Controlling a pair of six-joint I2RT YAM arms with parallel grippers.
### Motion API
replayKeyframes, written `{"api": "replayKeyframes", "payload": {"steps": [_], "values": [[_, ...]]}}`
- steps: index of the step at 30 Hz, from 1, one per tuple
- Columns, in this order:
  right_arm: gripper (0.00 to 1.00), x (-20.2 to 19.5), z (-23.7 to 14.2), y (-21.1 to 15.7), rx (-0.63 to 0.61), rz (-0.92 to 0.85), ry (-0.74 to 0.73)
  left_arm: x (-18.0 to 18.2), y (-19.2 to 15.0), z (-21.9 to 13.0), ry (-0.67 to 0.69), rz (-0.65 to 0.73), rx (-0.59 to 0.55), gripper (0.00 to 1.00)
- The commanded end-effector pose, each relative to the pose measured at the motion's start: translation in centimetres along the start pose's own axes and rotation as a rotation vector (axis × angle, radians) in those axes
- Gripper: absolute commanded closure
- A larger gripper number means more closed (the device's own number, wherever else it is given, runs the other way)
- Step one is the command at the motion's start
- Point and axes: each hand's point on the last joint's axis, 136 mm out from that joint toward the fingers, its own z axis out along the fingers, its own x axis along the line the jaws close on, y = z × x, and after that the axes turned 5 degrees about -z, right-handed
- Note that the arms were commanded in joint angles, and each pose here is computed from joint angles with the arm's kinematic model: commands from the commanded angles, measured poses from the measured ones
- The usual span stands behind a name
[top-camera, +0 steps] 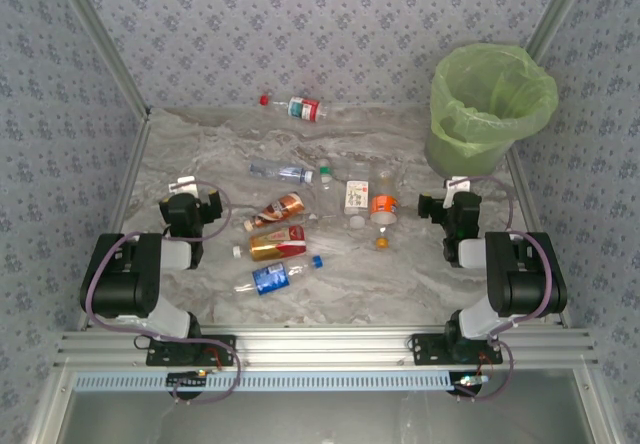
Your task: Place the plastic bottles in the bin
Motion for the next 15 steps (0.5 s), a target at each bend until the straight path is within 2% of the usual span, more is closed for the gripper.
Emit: {"api": "replayKeyframes", "payload": {"steps": [1,10,15], "values": [[0.01,-0.4,0.0,1.6,-0.044,0.009,-0.02,-0.2,1.6,0.2,-0.009,-0.006,-0.045,0.01],[0.01,0.2,-1.1,3.6,-0.049,-0.026,0.005,-1.6,3.0,-0.3,-0.075,0.043,0.005,0.01],[0.01,0.9,-2.7,5.8,-0.055,-0.038,0.048,-1.6,4.3,-1.4,-0.08,0.035,-0.019,0.01]]}}
